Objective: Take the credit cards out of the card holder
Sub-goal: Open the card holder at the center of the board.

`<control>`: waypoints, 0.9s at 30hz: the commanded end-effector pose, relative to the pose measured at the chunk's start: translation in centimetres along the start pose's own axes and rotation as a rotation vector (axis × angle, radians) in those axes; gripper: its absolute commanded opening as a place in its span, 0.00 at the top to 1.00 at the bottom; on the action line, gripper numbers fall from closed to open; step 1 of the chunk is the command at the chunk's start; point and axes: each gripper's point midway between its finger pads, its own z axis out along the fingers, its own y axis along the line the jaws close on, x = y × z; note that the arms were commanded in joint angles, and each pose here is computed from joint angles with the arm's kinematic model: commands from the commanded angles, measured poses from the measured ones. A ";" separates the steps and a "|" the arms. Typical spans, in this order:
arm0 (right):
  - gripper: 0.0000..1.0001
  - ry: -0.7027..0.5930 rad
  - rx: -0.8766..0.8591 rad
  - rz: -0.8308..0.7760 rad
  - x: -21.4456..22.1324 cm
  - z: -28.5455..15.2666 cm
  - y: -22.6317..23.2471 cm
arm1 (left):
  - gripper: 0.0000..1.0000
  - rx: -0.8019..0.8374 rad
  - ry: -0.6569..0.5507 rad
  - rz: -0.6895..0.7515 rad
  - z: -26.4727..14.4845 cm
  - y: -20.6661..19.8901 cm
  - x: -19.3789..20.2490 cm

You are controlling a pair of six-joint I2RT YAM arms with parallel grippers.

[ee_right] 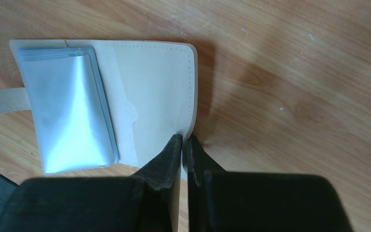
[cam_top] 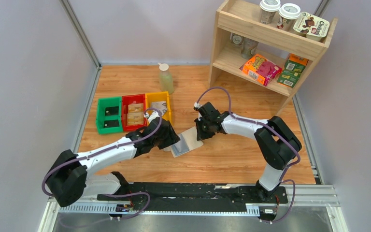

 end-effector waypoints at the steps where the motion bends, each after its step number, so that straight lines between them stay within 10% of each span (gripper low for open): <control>1: 0.93 -0.004 -0.016 0.002 0.3 0.0 0.3 | 0.41 0.079 0.005 -0.054 1.2 -2.2 0.1; 27: 0.90 -0.022 -0.076 0.011 0.6 -0.6 1.2 | 0.41 0.100 0.024 0.072 4.2 -5.2 0.8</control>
